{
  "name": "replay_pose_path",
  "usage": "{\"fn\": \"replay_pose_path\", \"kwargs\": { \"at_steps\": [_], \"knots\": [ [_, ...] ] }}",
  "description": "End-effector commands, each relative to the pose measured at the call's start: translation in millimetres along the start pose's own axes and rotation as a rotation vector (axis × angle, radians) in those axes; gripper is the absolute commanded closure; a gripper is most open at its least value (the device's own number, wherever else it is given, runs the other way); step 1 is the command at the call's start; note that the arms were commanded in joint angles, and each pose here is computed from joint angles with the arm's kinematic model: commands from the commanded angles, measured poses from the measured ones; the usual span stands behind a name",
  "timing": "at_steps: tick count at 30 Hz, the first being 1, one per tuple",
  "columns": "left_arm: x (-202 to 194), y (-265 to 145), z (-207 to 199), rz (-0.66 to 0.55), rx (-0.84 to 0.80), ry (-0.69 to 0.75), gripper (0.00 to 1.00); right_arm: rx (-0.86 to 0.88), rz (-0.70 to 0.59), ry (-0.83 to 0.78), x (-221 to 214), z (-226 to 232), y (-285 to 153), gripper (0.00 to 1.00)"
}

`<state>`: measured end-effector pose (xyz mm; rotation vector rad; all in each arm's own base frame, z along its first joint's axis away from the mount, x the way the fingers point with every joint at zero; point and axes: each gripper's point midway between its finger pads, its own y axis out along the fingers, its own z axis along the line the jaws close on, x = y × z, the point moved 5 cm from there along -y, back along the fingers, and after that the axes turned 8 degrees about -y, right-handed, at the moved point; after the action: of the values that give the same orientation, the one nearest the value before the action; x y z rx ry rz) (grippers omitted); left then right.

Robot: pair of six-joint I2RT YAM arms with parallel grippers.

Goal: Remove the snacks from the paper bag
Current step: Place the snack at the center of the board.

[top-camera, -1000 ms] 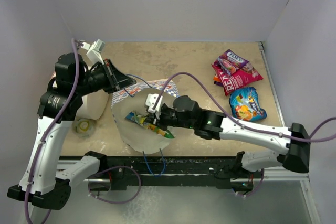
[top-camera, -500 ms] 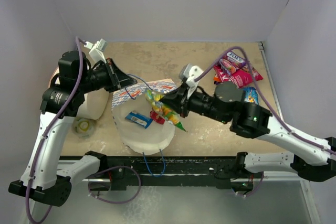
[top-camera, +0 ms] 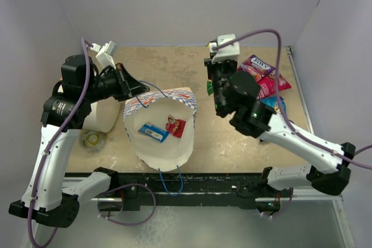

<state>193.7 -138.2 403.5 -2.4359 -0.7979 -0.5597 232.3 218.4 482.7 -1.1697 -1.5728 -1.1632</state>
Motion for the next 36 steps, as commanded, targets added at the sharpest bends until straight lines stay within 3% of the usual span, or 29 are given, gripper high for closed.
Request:
{"fn": "replay_pose_path", "kwargs": {
  "at_steps": [1,6,10,16,23,28,36],
  "knots": [
    [10,-7,-9,-0.046,-0.018,0.067,1.0,-0.35,0.202,-0.078,-63,-35,23,1.0],
    [13,-1,-7,-0.048,-0.015,0.08,1.0,-0.385,0.414,-0.004,-157,-39,32,1.0],
    [17,4,-4,-0.047,-0.008,0.082,1.0,-0.534,0.593,-0.031,-218,-72,16,1.0],
    [17,13,4,-0.042,0.012,0.075,1.0,-0.773,0.736,-0.227,-255,-148,-16,1.0],
    [19,11,7,-0.081,0.027,0.08,1.0,-0.802,0.82,-0.281,-300,-199,-15,1.0],
    [20,11,6,-0.082,0.032,0.072,1.0,-0.791,0.846,-0.241,-319,-199,21,1.0],
    [25,10,6,-0.095,0.063,0.079,1.0,-0.754,1.008,-0.151,-404,-167,52,1.0]
  ]
}}
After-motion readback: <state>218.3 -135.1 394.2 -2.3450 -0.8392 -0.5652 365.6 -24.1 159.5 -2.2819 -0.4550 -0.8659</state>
